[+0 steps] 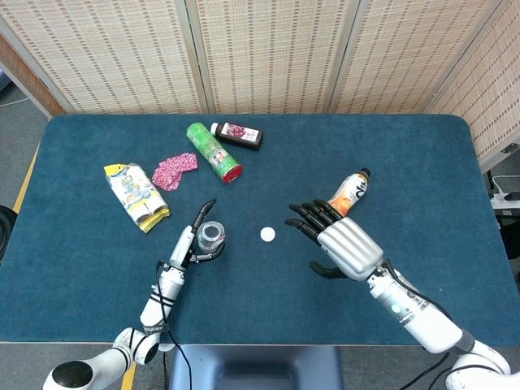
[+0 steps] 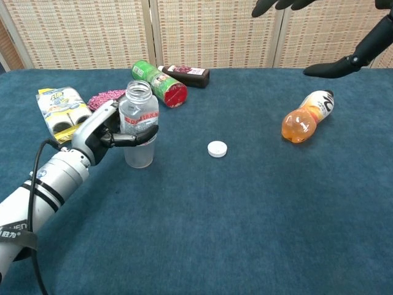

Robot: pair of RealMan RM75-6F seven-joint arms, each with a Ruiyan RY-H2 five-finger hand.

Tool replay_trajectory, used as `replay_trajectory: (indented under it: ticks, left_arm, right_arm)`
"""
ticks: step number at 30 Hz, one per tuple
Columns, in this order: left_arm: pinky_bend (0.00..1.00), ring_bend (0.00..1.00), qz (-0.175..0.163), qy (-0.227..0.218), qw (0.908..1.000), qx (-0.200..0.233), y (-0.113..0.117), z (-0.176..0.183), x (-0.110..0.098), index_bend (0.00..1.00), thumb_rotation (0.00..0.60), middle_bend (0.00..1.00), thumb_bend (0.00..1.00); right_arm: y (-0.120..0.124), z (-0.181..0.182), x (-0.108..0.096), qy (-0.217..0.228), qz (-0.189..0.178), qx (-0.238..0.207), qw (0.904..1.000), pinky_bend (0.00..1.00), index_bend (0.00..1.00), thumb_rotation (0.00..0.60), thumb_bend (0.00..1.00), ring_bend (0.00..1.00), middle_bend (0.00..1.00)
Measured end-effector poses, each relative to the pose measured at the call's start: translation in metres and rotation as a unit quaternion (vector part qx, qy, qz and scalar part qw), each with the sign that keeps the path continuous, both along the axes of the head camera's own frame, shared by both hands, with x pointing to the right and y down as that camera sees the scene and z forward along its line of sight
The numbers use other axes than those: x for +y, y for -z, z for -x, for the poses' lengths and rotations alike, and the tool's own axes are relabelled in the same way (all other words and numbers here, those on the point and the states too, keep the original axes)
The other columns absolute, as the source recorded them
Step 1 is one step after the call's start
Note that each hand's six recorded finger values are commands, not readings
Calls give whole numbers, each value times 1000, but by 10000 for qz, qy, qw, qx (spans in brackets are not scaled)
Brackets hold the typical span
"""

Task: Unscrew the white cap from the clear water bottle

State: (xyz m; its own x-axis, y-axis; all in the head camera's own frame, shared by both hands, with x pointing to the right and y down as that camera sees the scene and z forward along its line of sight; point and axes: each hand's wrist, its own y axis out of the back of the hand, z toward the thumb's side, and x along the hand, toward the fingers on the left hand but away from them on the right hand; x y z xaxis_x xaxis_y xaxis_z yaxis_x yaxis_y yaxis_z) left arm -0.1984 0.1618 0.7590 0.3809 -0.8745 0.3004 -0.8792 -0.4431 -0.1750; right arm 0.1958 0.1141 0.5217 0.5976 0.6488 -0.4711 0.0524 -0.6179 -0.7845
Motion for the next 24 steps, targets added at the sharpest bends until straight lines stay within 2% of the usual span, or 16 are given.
replay_trajectory:
  ticks: [12, 20, 24]
  left_arm:
    - [0, 0, -162, -6, 9998, -131, 9, 13, -6, 0, 600, 0, 338]
    - [0, 0, -437, -105, 9987, -224, 31, 33, -4, 0, 600, 0, 337]
    - [0, 0, -593, -83, 9975, -362, 43, 49, -8, 0, 600, 0, 336]
  right_arm:
    - [-1, 3, 2, 47, 44, -60, 10000, 0, 125, 600, 245, 0, 0]
    - [-1, 4, 3, 39, 90, -110, 9999, 0, 113, 600, 245, 0, 0]
    - [-3, 1, 6, 44, 124, -78, 9999, 0, 78, 600, 245, 0, 0]
